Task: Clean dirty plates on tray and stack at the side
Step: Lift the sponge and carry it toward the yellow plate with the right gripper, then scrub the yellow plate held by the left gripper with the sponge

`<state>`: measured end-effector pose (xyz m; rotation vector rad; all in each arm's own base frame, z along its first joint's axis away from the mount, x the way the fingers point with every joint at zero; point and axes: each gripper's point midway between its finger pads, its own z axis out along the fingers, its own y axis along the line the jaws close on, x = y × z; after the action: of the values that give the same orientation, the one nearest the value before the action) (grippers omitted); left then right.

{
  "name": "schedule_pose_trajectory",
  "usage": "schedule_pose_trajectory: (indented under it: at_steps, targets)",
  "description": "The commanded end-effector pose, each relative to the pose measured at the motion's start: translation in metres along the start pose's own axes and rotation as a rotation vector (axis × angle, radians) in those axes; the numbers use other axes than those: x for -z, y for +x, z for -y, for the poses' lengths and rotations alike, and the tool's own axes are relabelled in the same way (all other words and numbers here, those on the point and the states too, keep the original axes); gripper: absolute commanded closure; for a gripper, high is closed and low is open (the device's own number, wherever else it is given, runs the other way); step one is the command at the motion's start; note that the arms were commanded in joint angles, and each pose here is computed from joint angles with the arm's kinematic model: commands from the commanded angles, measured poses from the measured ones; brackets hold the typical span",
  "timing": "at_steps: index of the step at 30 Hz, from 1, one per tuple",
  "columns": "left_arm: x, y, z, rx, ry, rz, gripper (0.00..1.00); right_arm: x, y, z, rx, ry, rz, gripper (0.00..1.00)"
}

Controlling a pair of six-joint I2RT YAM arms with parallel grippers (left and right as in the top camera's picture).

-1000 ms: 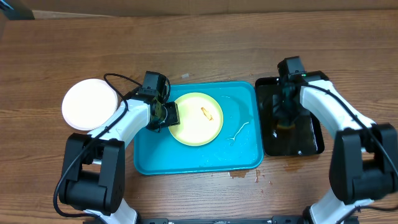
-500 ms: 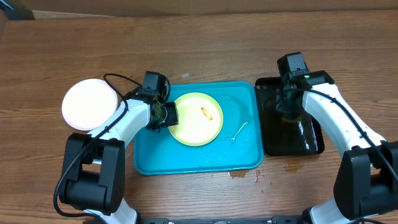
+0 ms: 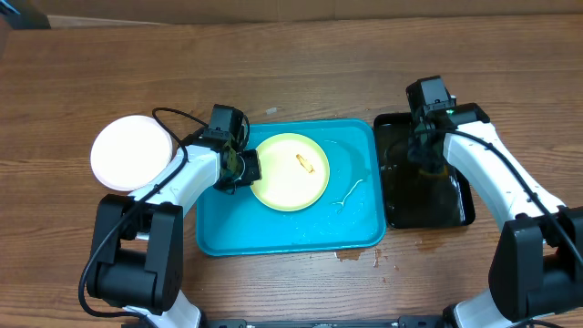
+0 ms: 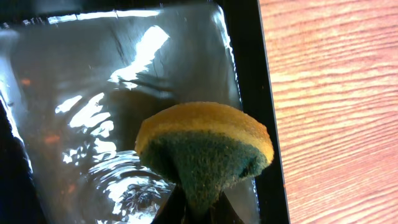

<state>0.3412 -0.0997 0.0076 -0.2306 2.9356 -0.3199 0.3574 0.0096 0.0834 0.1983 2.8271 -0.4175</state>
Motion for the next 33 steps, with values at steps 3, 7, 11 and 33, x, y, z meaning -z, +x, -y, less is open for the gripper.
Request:
schedule_pose_trajectory:
  at_steps: [3,7,11,33]
  targets:
    - [-0.006,0.005,-0.002,-0.008,-0.015,-0.020,0.91,0.051,-0.042,-0.039,0.027,-0.186,0.134,0.96]
    - [-0.006,0.006,-0.002,-0.008,-0.015,-0.020,0.90,0.093,-0.051,-0.102,0.113,-0.433,0.195,0.96]
    - [-0.006,0.006,-0.002,-0.008,-0.015,-0.021,0.89,0.116,-0.043,-0.156,0.220,-0.504,0.270,0.96]
    - [-0.006,0.006,-0.002,-0.008,-0.015,-0.022,0.89,0.010,0.026,-0.257,0.554,-0.230,0.203,0.95]
